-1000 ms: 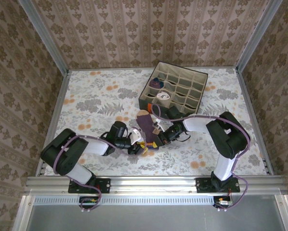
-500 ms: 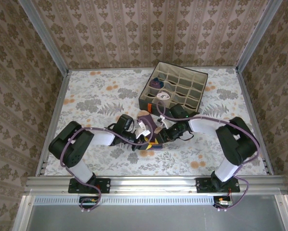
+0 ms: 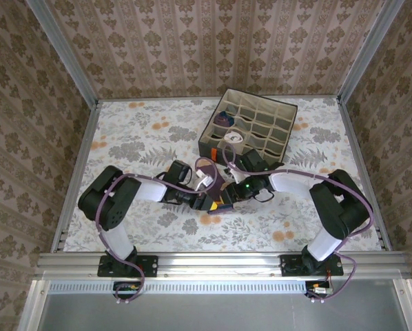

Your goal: Roll the socks

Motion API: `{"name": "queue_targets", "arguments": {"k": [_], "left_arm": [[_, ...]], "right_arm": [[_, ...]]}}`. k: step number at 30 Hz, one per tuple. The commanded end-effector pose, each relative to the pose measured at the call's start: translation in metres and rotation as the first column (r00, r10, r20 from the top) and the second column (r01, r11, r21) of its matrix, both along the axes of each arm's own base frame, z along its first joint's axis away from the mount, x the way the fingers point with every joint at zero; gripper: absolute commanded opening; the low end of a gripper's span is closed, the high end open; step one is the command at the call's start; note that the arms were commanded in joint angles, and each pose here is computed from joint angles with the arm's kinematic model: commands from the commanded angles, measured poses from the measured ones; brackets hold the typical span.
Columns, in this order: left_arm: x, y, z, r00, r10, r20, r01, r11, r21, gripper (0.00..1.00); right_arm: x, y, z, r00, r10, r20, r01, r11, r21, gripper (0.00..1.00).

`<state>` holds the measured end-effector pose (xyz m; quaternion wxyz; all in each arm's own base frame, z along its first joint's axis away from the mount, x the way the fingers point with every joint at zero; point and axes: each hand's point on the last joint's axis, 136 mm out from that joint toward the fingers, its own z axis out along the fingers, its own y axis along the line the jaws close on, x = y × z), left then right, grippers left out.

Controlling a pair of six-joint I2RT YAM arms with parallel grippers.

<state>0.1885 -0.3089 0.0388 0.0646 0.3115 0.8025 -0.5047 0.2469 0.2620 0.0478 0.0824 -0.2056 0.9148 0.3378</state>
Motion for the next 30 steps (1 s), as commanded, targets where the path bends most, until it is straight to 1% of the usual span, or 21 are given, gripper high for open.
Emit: {"name": "queue_targets", "arguments": {"k": [1,6,9,12,15,16,17,19,20,23,24,25,27,28,30], "left_arm": [[0.007,0.004,-0.013,0.997,0.059,-0.048,-0.055,0.996,0.075,0.00],[0.007,0.004,-0.016,0.999,0.051,-0.009,-0.050,0.995,0.089,0.00],[0.006,0.002,-0.014,0.997,0.013,0.073,-0.021,0.994,0.105,0.00],[0.006,0.004,-0.006,0.980,-0.030,0.196,0.004,0.991,0.131,0.09],[0.007,0.008,0.008,0.932,-0.078,0.353,0.029,0.989,0.143,0.17],[0.006,0.008,0.017,0.905,-0.096,0.414,0.044,0.990,0.134,0.21],[0.004,0.009,0.025,0.882,-0.112,0.458,0.063,0.991,0.120,0.22],[0.000,0.010,0.042,0.820,-0.140,0.555,0.107,0.990,0.092,0.24],[0.001,0.012,0.047,0.787,-0.142,0.600,0.106,0.990,0.095,0.24],[-0.006,0.014,0.065,0.644,-0.166,0.747,0.148,0.985,0.092,0.25],[-0.010,0.014,0.068,0.576,-0.182,0.797,0.165,0.981,0.105,0.25],[-0.013,0.015,0.069,0.511,-0.194,0.837,0.170,0.978,0.123,0.28],[-0.014,0.013,0.071,0.408,-0.205,0.890,0.159,0.975,0.152,0.33],[-0.015,0.012,0.069,0.374,-0.217,0.902,0.154,0.973,0.170,0.34],[-0.014,0.011,0.064,0.336,-0.243,0.910,0.143,0.968,0.206,0.35]], "right_arm": [[0.002,-0.006,-0.011,1.000,-0.023,-0.002,0.023,0.998,-0.061,0.42],[-0.002,-0.016,-0.022,0.999,-0.040,-0.017,0.038,0.988,-0.149,0.41],[-0.005,-0.026,-0.039,0.995,-0.073,-0.070,0.055,0.971,-0.233,0.35],[-0.010,-0.034,-0.056,0.986,-0.111,-0.125,0.069,0.951,-0.300,0.32],[-0.013,-0.038,-0.063,0.980,-0.133,-0.151,0.078,0.942,-0.325,0.32],[-0.013,-0.039,-0.063,0.979,-0.135,-0.153,0.078,0.940,-0.332,0.33],[-0.013,-0.040,-0.064,0.978,-0.137,-0.158,0.076,0.938,-0.338,0.33],[-0.014,-0.039,-0.064,0.976,-0.135,-0.173,0.071,0.940,-0.333,0.33],[-0.014,-0.039,-0.065,0.975,-0.134,-0.177,0.068,0.940,-0.336,0.34],[-0.014,-0.039,-0.064,0.975,-0.129,-0.182,0.061,0.939,-0.338,0.34],[-0.014,-0.039,-0.064,0.975,-0.129,-0.180,0.061,0.939,-0.339,0.34],[-0.014,-0.039,-0.063,0.975,-0.128,-0.180,0.060,0.939,-0.338,0.34],[-0.015,-0.039,-0.064,0.975,-0.127,-0.185,0.057,0.938,-0.341,0.34],[-0.015,-0.039,-0.064,0.975,-0.124,-0.184,0.055,0.938,-0.343,0.34],[-0.016,-0.041,-0.065,0.974,-0.123,-0.188,0.051,0.936,-0.347,0.34]]}}
